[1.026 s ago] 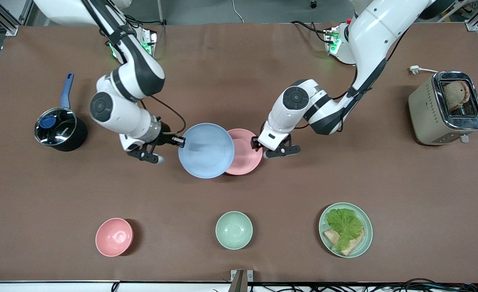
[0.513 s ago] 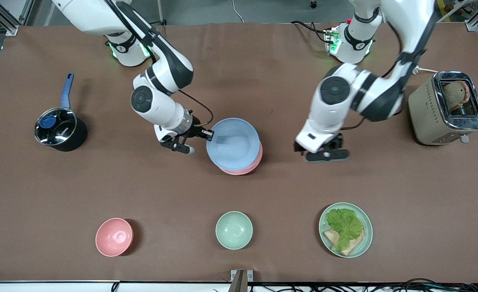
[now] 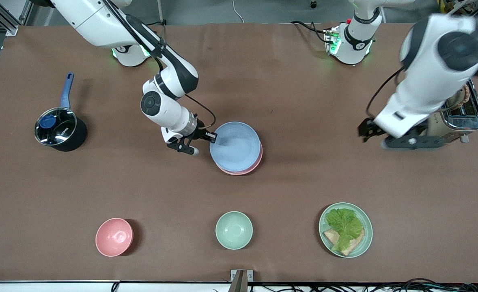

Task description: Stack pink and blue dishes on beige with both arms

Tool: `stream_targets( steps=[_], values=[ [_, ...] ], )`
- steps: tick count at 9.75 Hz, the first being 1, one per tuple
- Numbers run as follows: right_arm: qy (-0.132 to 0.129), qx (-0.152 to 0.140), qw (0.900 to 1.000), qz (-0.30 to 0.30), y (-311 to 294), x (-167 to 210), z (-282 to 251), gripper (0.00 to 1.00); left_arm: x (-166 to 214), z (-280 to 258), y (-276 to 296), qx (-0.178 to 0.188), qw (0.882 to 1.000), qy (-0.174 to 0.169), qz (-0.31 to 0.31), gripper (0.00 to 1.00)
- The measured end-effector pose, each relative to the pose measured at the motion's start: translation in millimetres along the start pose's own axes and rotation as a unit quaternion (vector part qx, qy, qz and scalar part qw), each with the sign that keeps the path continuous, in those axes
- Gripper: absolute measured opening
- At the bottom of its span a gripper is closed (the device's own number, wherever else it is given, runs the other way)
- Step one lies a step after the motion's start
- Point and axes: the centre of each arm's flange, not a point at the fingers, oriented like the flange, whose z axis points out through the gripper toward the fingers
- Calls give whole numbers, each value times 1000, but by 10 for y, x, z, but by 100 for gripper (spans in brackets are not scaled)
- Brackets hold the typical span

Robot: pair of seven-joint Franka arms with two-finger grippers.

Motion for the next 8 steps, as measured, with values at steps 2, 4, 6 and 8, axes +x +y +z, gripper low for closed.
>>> stream_targets(
  steps=[2, 4, 6, 8],
  values=[
    [6, 3, 1000, -2, -14, 32, -38, 42, -65, -445, -351, -7, 1000, 0, -3, 100],
    [29, -11, 999, -29, -93, 142, -415, 73, -148, -725, -778, -22, 1000, 21, 2, 100],
    [70, -89, 992, -55, 19, 447, -1357, 100, -246, -945, -1078, -32, 999, 35, -3, 100],
    [130, -131, 982, -29, 377, 814, -2647, 100, -315, -1182, -1223, -55, 998, 27, -16, 100]
  ],
)
